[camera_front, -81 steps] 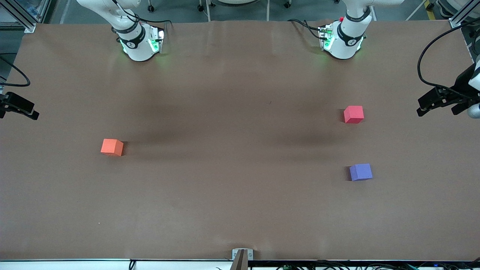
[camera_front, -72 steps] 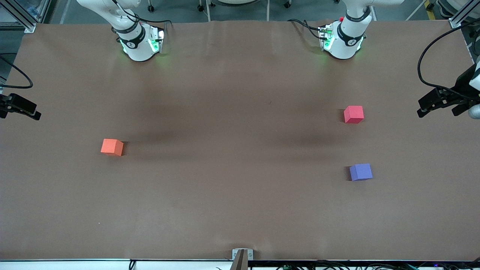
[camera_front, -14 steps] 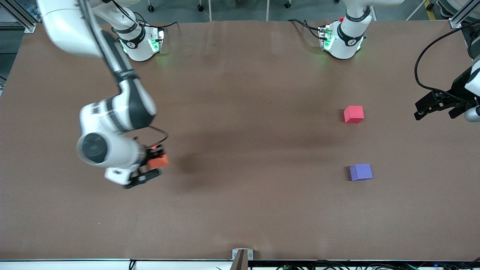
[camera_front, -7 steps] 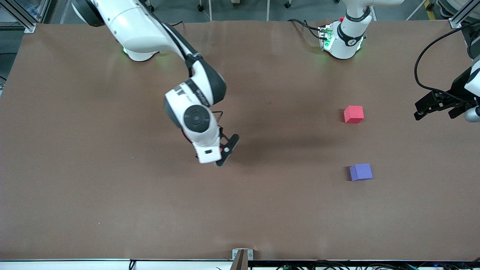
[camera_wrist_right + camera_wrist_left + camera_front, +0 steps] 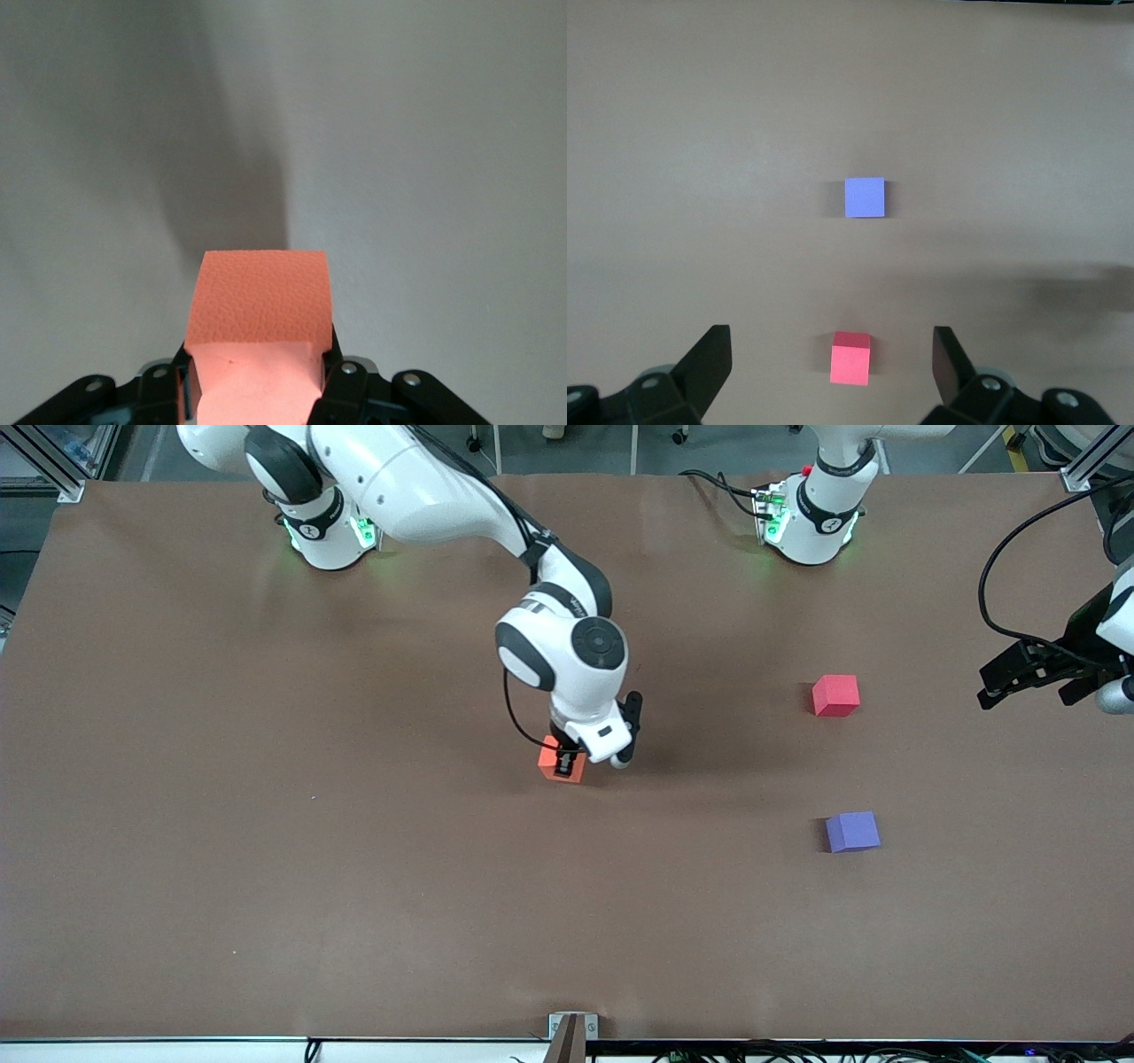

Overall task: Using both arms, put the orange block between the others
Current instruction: 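Set down the cube and open the right gripper while the left gripper approaches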

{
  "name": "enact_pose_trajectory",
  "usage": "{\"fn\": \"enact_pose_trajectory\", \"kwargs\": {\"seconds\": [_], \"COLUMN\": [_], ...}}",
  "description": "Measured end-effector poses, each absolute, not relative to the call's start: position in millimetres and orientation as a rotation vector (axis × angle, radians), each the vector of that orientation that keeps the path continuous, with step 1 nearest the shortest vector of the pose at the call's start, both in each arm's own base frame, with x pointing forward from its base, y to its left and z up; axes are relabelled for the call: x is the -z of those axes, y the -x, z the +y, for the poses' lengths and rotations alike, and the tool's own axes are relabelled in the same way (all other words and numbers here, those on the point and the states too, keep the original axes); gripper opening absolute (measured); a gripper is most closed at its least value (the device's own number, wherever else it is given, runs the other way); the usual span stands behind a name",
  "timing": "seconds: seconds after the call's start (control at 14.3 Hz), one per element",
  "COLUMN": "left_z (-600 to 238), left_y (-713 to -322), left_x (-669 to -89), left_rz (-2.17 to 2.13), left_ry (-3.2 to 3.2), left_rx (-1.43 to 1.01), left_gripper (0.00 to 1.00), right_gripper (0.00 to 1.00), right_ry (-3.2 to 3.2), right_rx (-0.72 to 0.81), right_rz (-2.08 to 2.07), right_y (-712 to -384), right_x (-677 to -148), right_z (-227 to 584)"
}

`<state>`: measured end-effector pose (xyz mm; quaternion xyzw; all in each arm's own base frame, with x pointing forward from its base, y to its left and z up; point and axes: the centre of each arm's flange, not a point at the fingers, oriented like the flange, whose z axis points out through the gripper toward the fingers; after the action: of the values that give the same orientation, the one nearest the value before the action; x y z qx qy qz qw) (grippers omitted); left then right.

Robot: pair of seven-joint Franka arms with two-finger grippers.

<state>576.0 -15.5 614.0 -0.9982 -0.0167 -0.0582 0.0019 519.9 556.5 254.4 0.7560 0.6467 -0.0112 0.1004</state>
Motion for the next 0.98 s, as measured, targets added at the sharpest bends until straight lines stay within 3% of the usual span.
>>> {"fn": "enact_pose_trajectory", "kwargs": {"seconds": [0.21,0.49,0.56,0.84,0.98], "left_z": [-15.9,-24.0,-34.0,-128.0,-168.8], "left_y": [-576.1,-579.2,-582.4,-591.1,-591.5], "left_x": [-614.0,-601.0,-590.8,-532.8,-505.8], "left_rz": [-0.051,-0.031,-0.005,0.065,0.08], "left_ry": [3.132,3.132,3.132,3.135,3.135], "left_rx": [0.183,0.144,0.115,-0.035,-0.093], "left_gripper": [1.0,1.0,1.0,1.0,1.0], "right_gripper": [0.53,0.53,0.57,0.96,1.0], "right_ry": [-2.158,-2.119,-2.107,-2.105,-2.12], "right_rx": [0.03,0.048,0.052,0.063,0.109], "right_rz": [1.95,1.978,1.983,1.978,1.939], "right_y": [-501.1,-500.2,-500.9,-503.4,-509.9], "right_x": [-241.7,-229.9,-222.4,-217.3,-241.5], "right_z": [575.5,575.5,574.7,574.2,567.9]}}
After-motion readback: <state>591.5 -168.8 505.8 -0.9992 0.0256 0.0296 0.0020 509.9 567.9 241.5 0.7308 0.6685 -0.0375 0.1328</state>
